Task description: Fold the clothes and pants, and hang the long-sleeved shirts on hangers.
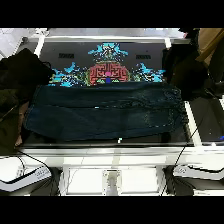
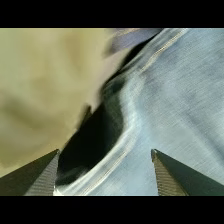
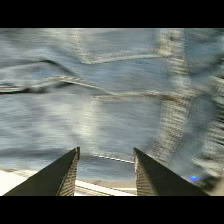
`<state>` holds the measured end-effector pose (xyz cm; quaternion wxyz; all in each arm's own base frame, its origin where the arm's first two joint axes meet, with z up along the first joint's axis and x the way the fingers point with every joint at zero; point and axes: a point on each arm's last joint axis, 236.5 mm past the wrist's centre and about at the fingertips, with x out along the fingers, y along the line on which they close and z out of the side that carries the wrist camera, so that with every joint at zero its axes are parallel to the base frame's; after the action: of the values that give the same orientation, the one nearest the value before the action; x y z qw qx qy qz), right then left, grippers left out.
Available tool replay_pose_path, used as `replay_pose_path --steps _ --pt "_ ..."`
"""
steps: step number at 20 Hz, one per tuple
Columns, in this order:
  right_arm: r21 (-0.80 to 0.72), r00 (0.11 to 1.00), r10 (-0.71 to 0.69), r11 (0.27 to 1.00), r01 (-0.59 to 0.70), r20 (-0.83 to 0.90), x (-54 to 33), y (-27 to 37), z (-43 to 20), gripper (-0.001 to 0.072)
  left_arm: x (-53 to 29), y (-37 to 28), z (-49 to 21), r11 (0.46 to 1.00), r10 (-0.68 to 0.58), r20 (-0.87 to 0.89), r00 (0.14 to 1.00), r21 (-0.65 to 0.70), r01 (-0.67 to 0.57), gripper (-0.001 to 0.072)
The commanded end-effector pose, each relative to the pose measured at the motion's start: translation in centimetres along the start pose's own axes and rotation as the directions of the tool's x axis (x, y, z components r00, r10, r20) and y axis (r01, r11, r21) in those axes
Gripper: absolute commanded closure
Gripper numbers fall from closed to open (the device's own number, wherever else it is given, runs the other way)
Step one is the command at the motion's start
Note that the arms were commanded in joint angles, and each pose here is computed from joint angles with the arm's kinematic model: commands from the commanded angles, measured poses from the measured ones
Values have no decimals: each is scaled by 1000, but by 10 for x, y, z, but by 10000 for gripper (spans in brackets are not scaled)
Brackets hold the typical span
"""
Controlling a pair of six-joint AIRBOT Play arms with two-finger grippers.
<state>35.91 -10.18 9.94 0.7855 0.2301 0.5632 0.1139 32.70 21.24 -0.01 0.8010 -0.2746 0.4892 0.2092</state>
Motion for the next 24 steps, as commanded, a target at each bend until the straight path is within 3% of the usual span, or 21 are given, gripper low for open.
replay_pose_path --steps 1,4,6,10,14,15,17,18,22,24 --pt "28 997 -76 997 76 0 -25 -30 -28 346 -15 41 -55 994 52 -116 992 -91 -62 69" --pt "152 997 -51 988 41 63 -26 -54 -65 345 0 55 -129 979 22 -254 967 -189 -72 88" --pt "234 988 -23 972 -14 154 -17 -63 -79 345 17 39 -155 973 -69 -275 959 -231 4 89" --pt "289 981 37 953 -93 192 6 -65 -99 345 40 4 -134 910 -231 -85 969 -373 184 103" --pt "294 978 48 950 -108 204 10 -64 -97 345 50 1 -138 906 -237 -102 966 -382 182 137" --pt "293 976 52 949 -114 210 9 -63 -96 346 53 0 -141 907 -241 -117 963 -381 181 193" --pt "290 972 66 948 -132 226 8 -59 -92 345 60 -4 -144 913 -239 -134 962 -368 175 395" --pt "289 970 74 947 -141 232 8 -58 -91 345 62 -7 -143 922 -237 -135 962 -344 179 692" --pt "279 968 129 942 -187 214 7 -44 -95 346 33 -24 -119 953 -268 -187 945 -193 233 691" --pt "278 969 140 941 -195 205 8 -42 -97 346 4 -15 -115 975 -204 -291 935 -143 169 691"
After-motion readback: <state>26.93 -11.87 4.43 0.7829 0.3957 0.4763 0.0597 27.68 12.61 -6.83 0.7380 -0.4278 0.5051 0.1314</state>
